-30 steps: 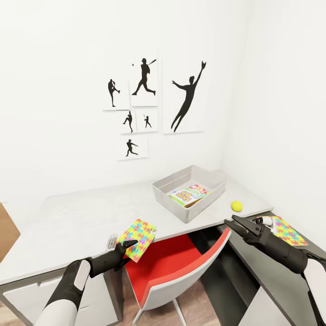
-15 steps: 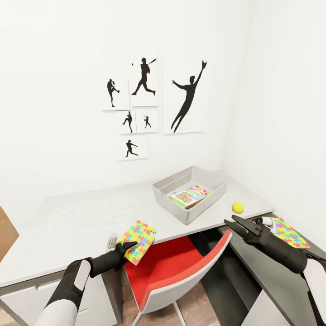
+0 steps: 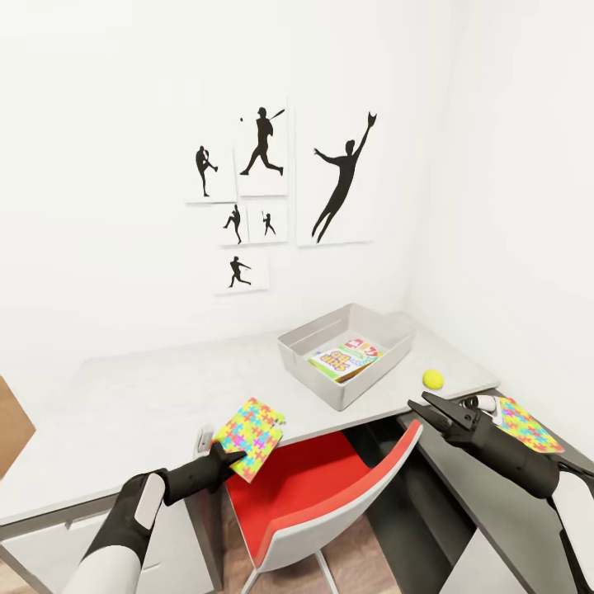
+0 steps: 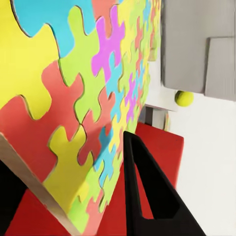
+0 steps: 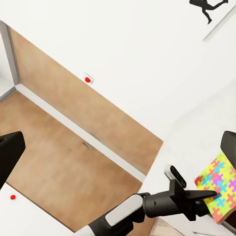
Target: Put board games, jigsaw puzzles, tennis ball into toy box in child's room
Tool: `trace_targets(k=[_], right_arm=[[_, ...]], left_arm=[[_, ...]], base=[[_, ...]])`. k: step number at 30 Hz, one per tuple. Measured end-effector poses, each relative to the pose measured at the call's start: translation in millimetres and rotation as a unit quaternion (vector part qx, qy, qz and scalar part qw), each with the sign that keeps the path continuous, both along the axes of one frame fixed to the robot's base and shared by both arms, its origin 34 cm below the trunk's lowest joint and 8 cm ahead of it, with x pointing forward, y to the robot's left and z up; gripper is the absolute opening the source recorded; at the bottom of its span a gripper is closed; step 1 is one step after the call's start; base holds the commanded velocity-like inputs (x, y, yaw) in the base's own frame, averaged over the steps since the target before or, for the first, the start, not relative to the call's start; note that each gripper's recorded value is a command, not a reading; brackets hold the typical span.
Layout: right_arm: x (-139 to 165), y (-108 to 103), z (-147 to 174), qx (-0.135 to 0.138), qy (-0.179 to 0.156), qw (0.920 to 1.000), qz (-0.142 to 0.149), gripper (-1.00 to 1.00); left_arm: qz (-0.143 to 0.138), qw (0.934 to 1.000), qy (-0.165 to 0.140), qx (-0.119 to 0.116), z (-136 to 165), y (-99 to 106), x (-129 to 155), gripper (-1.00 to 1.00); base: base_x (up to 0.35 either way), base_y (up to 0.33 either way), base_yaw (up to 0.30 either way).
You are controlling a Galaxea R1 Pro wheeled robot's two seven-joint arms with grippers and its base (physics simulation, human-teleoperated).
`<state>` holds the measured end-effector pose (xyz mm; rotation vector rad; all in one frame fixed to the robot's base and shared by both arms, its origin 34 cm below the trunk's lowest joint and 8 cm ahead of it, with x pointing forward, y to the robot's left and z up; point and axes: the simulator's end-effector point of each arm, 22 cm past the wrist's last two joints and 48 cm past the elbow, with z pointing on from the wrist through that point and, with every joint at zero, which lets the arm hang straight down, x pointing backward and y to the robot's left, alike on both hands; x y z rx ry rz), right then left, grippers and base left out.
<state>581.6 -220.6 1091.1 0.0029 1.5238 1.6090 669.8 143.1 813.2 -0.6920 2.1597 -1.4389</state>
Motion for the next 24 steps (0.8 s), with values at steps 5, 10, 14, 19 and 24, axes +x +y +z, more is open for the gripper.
trace_targets(k=[5, 10, 14, 19, 24], right_arm=[[-0.4, 0.2, 7.2, 0.0, 0.0, 1.0, 0.0, 1.0], [-0.8, 0.3, 14.3, 0.0, 0.0, 1.0, 0.0, 1.0], [-1.2, 0.3, 19.8, 0.0, 0.0, 1.0, 0.0, 1.0], [-1.3, 0.3, 22.6, 0.0, 0.0, 1.0, 0.0, 1.0], [-2.0, 0.3, 29.3, 0.0, 0.0, 1.0, 0.0, 1.0]], left_arm=[[0.0, 1.0, 0.0, 0.0, 7.4, 0.2, -0.4, -1.0], [-0.001, 1.0, 0.0, -0.001, 15.6, 0.5, -0.5, -1.0], [-0.011, 0.9998, 0.011, -0.008, 22.3, -3.3, -4.6, -1.0], [-0.017, 0.9997, 0.009, -0.012, 33.5, -4.7, 0.2, -1.0], [-0.037, 0.9992, 0.003, -0.013, 59.2, -9.8, 5.7, -1.0]], base=[[0.0, 0.0, 0.0], [0.0, 0.0, 0.0], [0.0, 0.0, 0.0], [0.0, 0.0, 0.0], [0.0, 0.0, 0.0]])
